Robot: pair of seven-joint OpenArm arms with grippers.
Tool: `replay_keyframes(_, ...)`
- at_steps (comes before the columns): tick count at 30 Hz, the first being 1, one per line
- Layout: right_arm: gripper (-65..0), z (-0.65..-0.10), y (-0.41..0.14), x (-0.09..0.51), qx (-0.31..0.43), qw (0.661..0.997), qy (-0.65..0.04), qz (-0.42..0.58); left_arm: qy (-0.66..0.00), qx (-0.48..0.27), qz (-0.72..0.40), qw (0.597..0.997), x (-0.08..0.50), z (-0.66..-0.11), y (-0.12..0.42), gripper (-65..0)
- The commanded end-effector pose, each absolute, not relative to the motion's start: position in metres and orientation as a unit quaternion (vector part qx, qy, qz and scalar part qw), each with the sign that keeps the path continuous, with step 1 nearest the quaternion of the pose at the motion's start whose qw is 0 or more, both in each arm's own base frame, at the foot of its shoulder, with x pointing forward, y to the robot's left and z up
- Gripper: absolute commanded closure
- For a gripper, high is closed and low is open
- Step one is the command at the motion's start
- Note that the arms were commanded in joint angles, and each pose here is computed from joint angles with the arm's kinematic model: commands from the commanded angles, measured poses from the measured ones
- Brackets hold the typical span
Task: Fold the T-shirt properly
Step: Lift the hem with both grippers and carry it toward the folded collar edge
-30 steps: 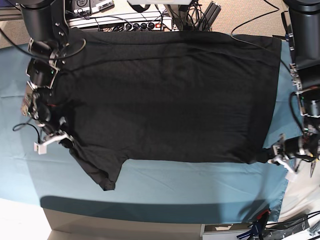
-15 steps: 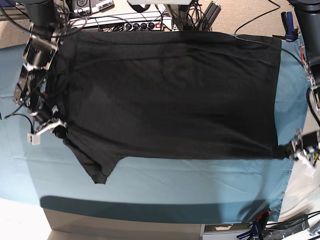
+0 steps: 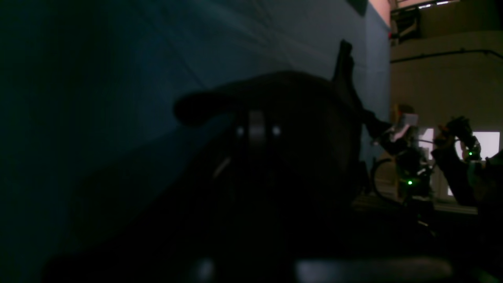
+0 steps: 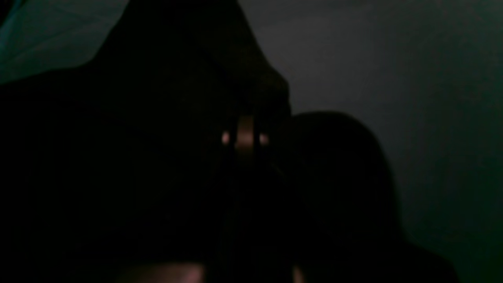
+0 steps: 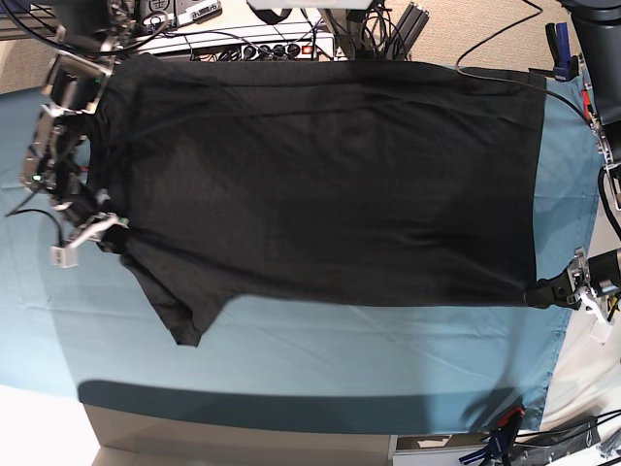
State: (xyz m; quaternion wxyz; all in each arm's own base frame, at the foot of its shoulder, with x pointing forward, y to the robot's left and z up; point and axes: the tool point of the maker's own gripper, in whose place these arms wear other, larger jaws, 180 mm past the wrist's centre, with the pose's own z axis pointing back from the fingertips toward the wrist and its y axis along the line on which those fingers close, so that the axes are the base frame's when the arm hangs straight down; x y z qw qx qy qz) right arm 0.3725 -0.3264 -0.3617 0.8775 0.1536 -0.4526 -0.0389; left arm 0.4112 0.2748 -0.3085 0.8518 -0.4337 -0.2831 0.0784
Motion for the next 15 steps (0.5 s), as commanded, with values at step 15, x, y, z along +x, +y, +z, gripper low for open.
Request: replay_keyframes(15, 0.0, -0.334, -0.344, 0.379, 0.143, 0.866, -0.479, -0.031, -0.275, -0.447, 0.055, 0.850, 0.382, -0.322, 0.277, 0.0)
